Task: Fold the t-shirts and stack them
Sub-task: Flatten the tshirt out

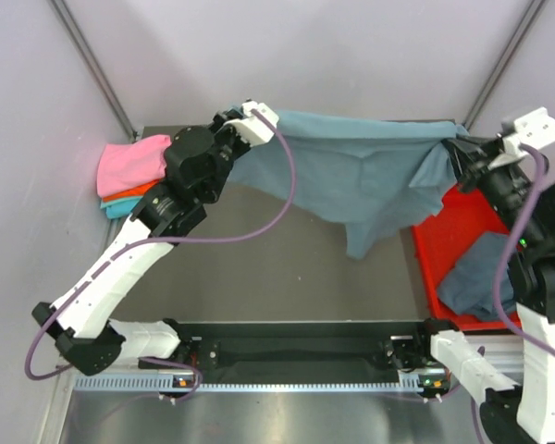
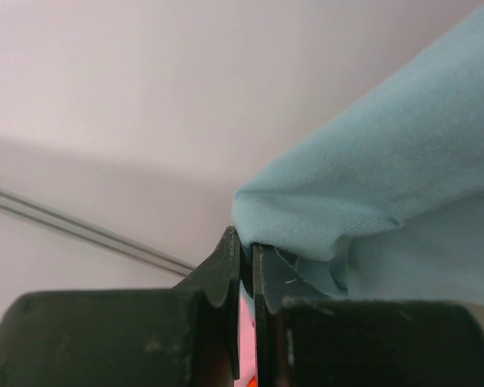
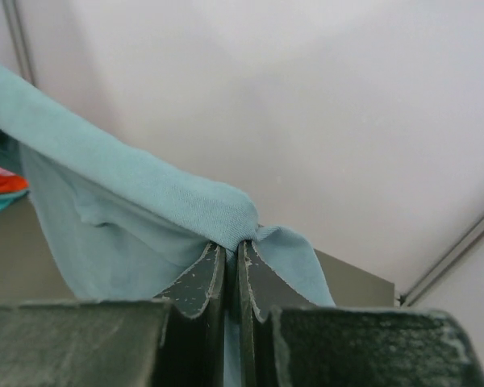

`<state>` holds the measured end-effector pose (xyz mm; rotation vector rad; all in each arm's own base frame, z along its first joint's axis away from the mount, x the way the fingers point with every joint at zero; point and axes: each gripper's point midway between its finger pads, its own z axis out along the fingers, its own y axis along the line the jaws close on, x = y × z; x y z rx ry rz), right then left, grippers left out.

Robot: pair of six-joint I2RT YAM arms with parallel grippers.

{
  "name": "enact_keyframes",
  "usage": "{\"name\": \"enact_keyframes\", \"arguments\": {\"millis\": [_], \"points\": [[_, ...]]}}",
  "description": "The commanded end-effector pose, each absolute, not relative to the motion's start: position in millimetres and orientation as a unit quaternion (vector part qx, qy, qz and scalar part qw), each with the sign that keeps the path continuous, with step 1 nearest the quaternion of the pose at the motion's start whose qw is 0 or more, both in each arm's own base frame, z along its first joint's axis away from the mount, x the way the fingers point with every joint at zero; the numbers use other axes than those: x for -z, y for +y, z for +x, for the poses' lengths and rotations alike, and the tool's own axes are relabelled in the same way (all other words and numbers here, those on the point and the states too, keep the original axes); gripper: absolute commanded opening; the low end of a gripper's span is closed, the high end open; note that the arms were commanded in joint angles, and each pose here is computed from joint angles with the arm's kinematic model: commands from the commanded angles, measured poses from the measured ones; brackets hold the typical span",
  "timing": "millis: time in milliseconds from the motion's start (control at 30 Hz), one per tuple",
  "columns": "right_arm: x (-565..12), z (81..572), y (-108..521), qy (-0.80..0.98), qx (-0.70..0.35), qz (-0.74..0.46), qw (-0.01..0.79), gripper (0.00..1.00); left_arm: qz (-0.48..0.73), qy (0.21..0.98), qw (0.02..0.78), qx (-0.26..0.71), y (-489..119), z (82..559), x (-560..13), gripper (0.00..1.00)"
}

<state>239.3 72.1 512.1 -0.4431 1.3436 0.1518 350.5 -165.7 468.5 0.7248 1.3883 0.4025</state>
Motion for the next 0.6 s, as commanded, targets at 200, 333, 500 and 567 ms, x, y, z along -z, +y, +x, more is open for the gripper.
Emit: {"name": "enact_keyframes", "arguments": {"millis": [200, 333, 500, 567], "points": [[-501.5, 209.1, 84.8, 0.643, -0.153, -0.175, 0.73, 0.0, 0.305, 0.61, 0.72, -0.13, -144.1, 315.4, -473.8, 0.0], [-467.9, 262.1, 92.2, 0.673, -0.156, -0.18, 0.7, 0.0, 0.335, 0.65, 0.675, -0.099, -164.1, 325.1, -414.2, 0.0], [-370.2, 334.0, 106.4, 0.767, -0.174, -0.199, 0.585, 0.0, 0.353, 0.731, 0.582, -0.049, -186.2, 329.7, -314.2, 0.0], [-324.2, 354.9, 111.6, 0.798, -0.185, -0.202, 0.537, 0.0, 0.351, 0.745, 0.565, -0.04, -190.4, 336.2, -285.2, 0.0]]}}
